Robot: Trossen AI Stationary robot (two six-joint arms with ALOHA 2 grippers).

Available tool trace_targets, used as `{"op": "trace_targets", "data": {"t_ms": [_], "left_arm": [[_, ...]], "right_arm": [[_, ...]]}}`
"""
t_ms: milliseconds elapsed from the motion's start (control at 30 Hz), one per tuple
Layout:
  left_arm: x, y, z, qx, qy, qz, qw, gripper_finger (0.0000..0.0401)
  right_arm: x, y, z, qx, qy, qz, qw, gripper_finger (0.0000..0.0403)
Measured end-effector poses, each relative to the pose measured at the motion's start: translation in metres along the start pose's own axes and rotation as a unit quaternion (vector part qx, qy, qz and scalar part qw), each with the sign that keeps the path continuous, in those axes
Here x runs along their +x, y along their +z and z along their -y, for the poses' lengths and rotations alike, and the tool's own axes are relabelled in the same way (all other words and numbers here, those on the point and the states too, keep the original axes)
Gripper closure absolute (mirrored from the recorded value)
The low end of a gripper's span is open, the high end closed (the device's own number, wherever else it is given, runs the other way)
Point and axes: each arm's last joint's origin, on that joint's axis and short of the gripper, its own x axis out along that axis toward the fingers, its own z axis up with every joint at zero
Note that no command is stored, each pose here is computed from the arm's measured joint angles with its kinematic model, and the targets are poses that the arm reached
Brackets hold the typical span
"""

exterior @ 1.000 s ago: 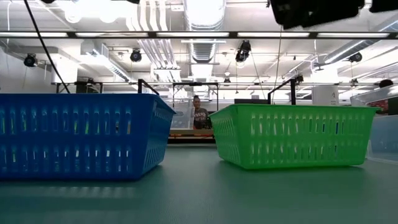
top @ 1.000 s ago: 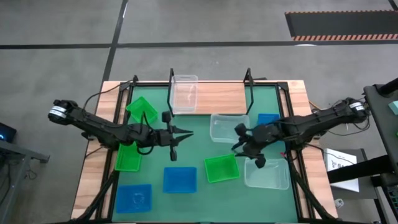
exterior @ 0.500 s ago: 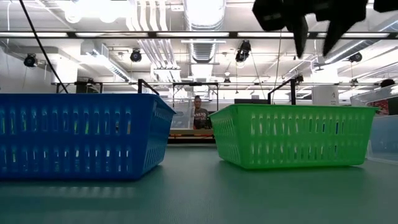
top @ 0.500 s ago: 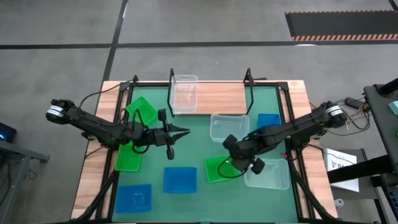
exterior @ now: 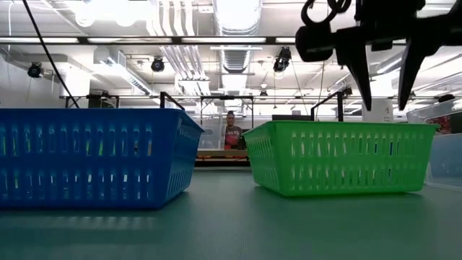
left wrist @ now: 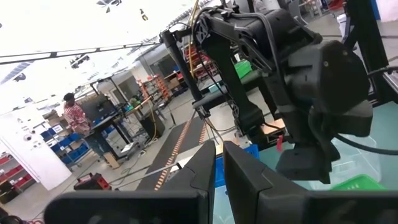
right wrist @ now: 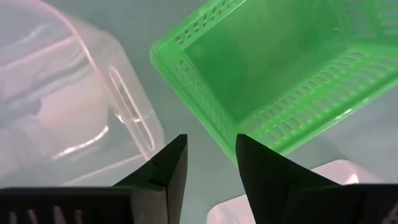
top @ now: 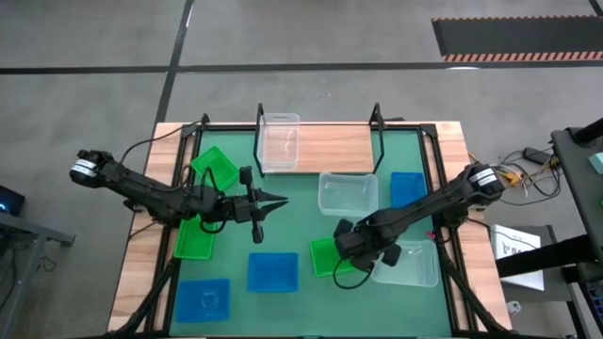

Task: Stack baskets on shelf by color
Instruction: Put the bottom right green bin on the shelf

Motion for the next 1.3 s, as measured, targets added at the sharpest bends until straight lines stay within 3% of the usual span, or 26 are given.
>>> {"op": "trace_targets", "data": {"t_ms": [833, 1000, 1200, 1300], "left_arm": [[0.0, -0.002, 0.001, 0.001, -0.001, -0.002, 1.0, 0.0386], [0.0, -0.002, 0.001, 0.001, -0.001, -0.002, 1.0, 0.0386], [0.0, -0.002, 0.001, 0.002, -0.001, -0.002, 1.0, 0.0386], [0.0, -0.002, 0.001, 0.002, -0.001, -0.002, 1.0, 0.0386]], "right_arm": [[0.039, 0.008, 0.009, -0.093, 0.028, -0.034, 0.995, 0.0282], [0.042, 0.009, 0.01, -0.109, 0.031, -0.031, 0.993, 0.0314], [0.044, 0.009, 0.01, -0.111, 0.033, -0.033, 0.993, 0.0385], [0.042, 0.009, 0.01, -0.112, 0.028, -0.029, 0.993, 0.039]]}}
